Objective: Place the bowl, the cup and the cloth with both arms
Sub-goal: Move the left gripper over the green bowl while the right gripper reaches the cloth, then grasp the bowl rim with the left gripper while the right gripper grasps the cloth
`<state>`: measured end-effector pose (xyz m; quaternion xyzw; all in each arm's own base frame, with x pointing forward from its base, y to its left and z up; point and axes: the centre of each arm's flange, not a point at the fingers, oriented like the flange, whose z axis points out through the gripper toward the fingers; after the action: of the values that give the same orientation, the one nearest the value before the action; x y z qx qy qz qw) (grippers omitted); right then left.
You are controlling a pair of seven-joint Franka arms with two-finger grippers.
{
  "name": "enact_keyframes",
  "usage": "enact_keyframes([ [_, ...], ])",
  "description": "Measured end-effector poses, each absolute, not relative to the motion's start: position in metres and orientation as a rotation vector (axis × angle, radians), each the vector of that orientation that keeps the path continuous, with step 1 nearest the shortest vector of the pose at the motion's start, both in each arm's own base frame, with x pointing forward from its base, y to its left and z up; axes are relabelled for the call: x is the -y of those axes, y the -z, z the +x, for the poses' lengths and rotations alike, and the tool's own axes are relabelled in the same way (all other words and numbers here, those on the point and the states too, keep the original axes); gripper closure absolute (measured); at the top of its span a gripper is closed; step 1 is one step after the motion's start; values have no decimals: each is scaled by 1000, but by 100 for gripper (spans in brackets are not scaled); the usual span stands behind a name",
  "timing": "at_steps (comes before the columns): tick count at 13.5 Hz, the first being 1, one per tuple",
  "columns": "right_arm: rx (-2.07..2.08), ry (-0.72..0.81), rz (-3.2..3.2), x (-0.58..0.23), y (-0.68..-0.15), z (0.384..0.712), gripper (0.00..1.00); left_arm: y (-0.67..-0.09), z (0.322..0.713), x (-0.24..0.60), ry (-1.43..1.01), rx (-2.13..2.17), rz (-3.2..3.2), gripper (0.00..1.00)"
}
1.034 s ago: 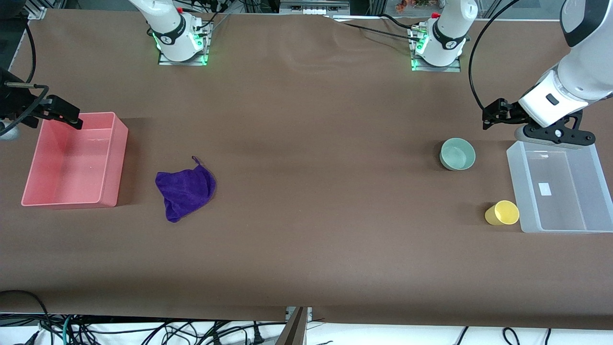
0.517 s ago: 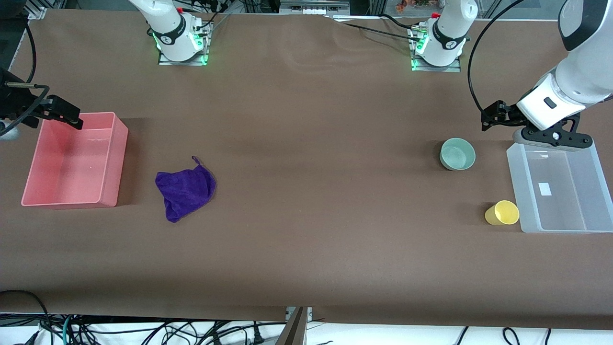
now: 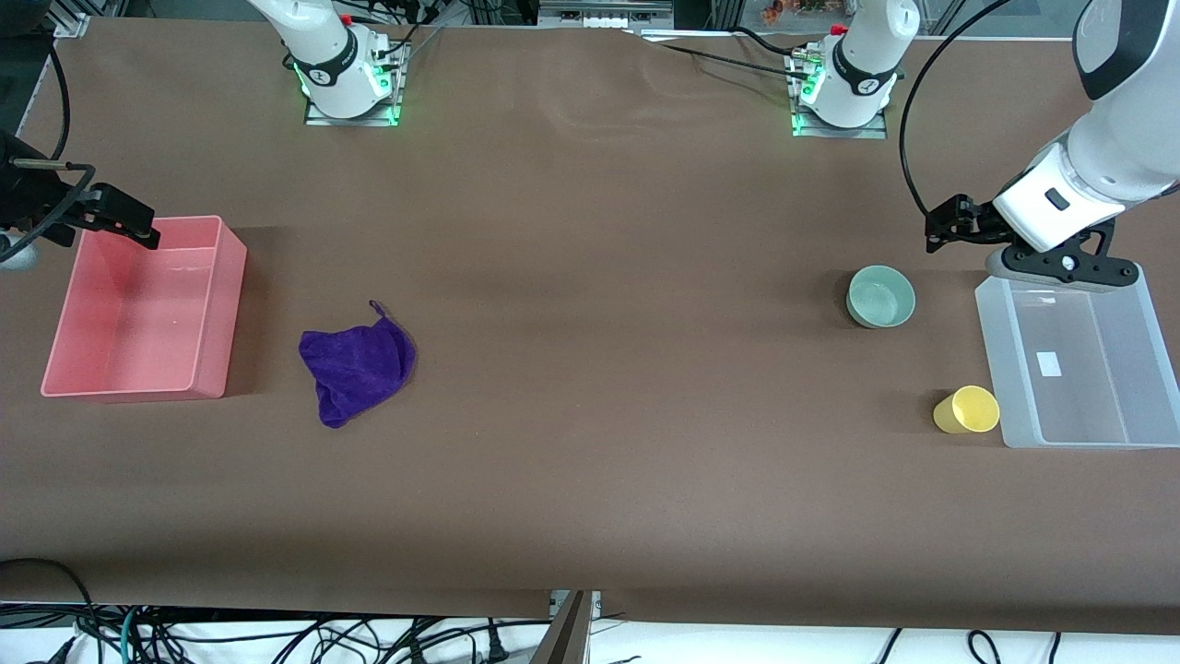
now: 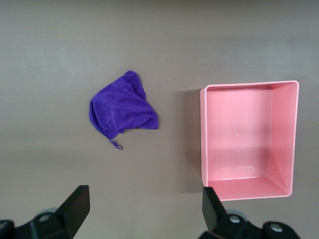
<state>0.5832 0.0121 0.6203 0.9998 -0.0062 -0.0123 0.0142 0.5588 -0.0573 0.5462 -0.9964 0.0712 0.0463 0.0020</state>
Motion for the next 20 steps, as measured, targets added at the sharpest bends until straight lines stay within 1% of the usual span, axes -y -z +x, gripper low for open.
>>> enact_keyframes([
  [5,29,48,3113,-12,-618,584,0,-518,572,58,-185,-225,-3129,0],
  [9,14,127,3110,-18,-587,589,0,-488,580,53,-264,-217,-3116,0],
  [11,1,157,3110,-22,-556,595,0,-458,582,35,-327,-196,-3066,0],
  [14,-24,187,3111,-30,-493,603,0,-402,574,2,-332,-137,-3057,3],
  [15,-40,178,3113,-35,-466,605,0,-382,569,-6,-313,-121,-3063,14],
  [17,-65,125,3122,-50,-405,606,0,-335,554,-21,-246,-92,-3079,15],
  [20,-99,64,3137,-65,-321,593,0,-263,520,-29,-178,-74,-3100,19],
])
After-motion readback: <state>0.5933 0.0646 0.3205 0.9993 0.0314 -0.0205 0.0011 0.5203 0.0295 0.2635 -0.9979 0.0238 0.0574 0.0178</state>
